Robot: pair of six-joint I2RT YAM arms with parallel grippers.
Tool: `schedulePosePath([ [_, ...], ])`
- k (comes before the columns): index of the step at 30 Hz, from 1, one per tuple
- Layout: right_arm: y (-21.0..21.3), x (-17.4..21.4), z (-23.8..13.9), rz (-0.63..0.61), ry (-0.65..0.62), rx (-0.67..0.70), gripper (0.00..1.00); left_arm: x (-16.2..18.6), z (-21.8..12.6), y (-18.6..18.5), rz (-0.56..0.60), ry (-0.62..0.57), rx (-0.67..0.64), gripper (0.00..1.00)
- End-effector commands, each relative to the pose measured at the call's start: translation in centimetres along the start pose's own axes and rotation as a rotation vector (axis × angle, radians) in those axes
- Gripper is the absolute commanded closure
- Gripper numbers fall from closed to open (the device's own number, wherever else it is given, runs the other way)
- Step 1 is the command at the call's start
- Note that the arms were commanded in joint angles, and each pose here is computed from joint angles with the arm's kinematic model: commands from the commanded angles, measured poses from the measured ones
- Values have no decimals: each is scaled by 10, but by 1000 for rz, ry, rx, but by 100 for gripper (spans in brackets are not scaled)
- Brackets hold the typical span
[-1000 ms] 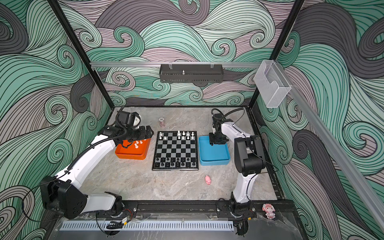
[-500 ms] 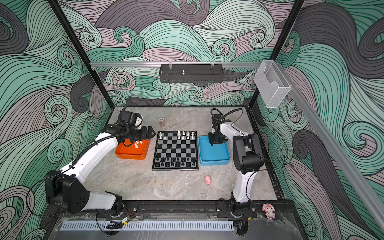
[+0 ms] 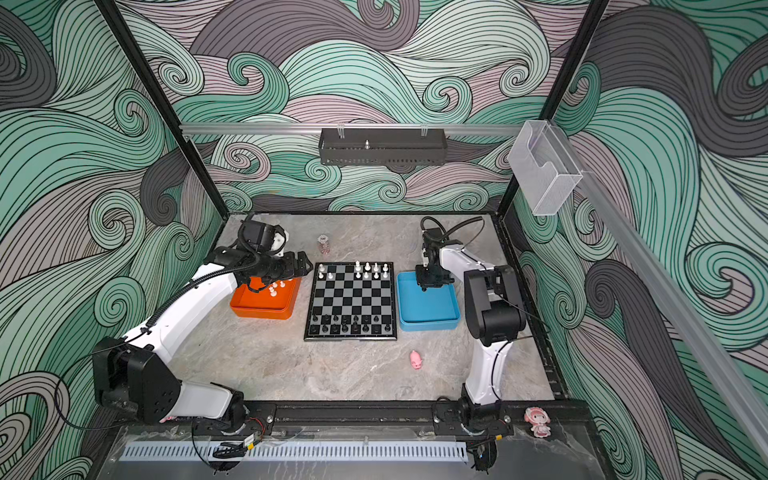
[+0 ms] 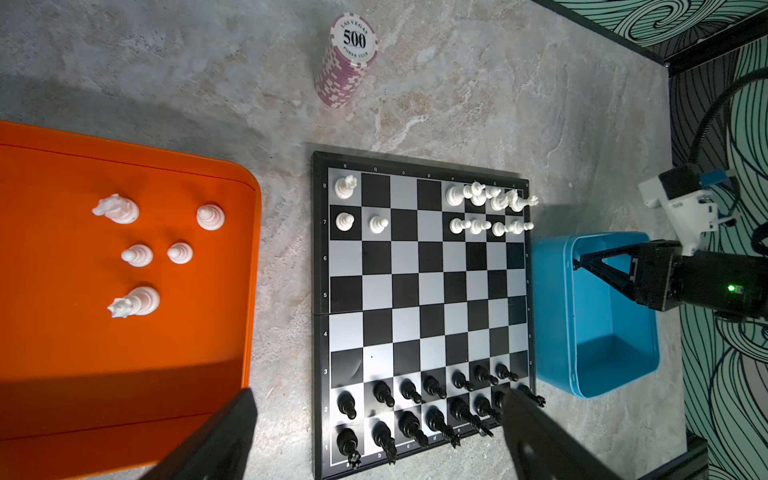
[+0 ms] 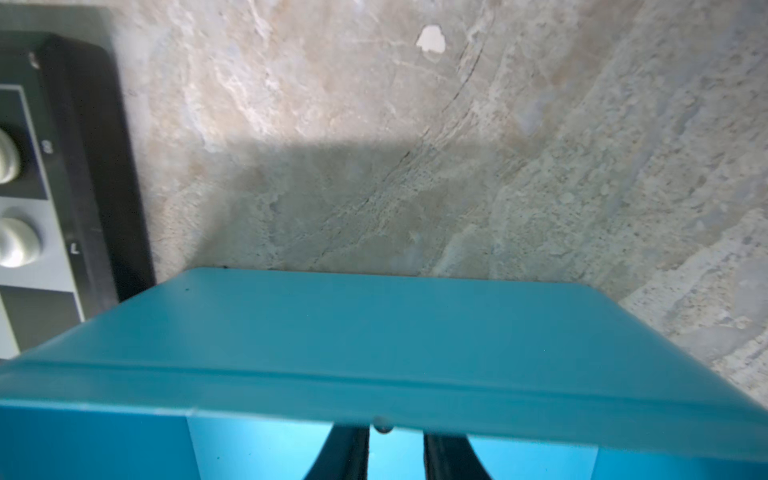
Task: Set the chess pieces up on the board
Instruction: 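Lower the right gripper into the blue tray and grasp the black pawn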
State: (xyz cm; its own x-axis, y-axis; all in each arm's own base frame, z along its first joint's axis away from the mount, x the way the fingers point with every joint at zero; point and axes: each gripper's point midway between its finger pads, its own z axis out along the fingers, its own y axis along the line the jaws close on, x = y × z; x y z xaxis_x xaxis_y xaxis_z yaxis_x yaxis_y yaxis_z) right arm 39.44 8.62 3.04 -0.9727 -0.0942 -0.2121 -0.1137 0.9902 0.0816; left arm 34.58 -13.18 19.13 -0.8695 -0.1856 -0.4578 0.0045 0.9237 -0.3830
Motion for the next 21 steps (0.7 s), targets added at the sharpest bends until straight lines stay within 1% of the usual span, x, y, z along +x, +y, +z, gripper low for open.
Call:
schedulePosePath([
  [1,3,4,5,-5,16,-12,76,-12,-6,-6,-6,-26,18,6],
  [14,4,5,9,-7,25,-18,84,-14,-7,-8,-5,-28,26,6],
  [21,5,7,11,-8,32,-21,82,-12,-6,-8,-6,-23,28,5],
])
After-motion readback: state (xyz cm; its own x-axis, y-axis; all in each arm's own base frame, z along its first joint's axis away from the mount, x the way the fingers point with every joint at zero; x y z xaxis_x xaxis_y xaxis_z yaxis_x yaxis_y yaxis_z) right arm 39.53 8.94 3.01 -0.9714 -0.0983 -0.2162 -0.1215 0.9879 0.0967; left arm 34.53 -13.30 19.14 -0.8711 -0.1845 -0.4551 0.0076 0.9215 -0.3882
